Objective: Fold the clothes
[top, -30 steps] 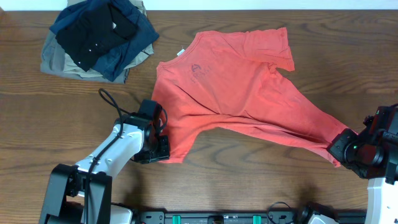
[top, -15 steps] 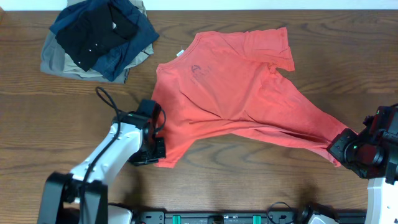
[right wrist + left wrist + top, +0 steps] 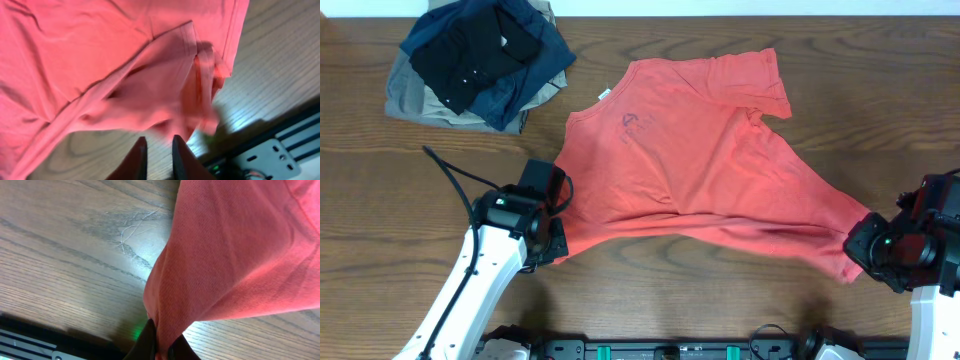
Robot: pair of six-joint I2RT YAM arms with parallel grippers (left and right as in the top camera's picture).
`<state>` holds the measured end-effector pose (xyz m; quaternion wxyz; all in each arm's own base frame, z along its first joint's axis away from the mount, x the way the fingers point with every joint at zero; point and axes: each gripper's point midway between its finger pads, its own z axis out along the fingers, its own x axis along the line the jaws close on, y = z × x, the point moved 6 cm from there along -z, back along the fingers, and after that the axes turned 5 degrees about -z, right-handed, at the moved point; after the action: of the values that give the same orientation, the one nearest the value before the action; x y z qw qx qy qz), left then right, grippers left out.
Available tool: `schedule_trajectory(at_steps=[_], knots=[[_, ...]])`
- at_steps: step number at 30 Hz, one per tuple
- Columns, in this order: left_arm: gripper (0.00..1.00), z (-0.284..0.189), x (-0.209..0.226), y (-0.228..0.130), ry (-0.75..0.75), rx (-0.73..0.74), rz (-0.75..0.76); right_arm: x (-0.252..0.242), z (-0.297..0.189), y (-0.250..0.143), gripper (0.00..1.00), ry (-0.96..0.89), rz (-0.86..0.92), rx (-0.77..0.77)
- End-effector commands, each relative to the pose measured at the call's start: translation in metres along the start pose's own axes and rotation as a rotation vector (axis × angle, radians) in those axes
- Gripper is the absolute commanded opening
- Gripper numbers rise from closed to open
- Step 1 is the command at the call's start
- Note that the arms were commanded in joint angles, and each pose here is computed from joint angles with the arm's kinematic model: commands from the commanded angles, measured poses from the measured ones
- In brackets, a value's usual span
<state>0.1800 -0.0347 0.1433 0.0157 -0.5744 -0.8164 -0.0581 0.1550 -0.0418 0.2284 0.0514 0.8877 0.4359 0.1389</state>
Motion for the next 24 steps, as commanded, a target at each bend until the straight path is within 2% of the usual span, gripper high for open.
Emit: schedule_trajectory(at_steps=[1, 3, 5, 6, 18, 24], knots=[[0.06, -0.005, 0.003, 0.003, 0.022, -0.025, -0.022, 0.001, 0.0, -0.002, 0.35, 0.008, -0.011, 0.007], [0.06, -0.005, 0.003, 0.003, 0.022, -0.025, -0.033, 0.001, 0.0, -0.001, 0.56, 0.008, -0.029, 0.002], [0.06, -0.005, 0.003, 0.003, 0.022, -0.025, -0.036, -0.001, 0.0, 0.002, 0.89, -0.017, -0.031, -0.021], [0.06, -0.005, 0.003, 0.003, 0.023, -0.025, -0.036, -0.003, 0.0, 0.005, 0.98, -0.03, -0.031, -0.036], [0.06, -0.005, 0.003, 0.003, 0.019, -0.022, -0.036, 0.002, 0.025, 0.06, 0.99, -0.059, 0.052, -0.147], [0.06, -0.005, 0.002, 0.002, 0.016, -0.02, -0.036, -0.028, 0.066, 0.084, 0.99, -0.17, 0.282, -0.05]])
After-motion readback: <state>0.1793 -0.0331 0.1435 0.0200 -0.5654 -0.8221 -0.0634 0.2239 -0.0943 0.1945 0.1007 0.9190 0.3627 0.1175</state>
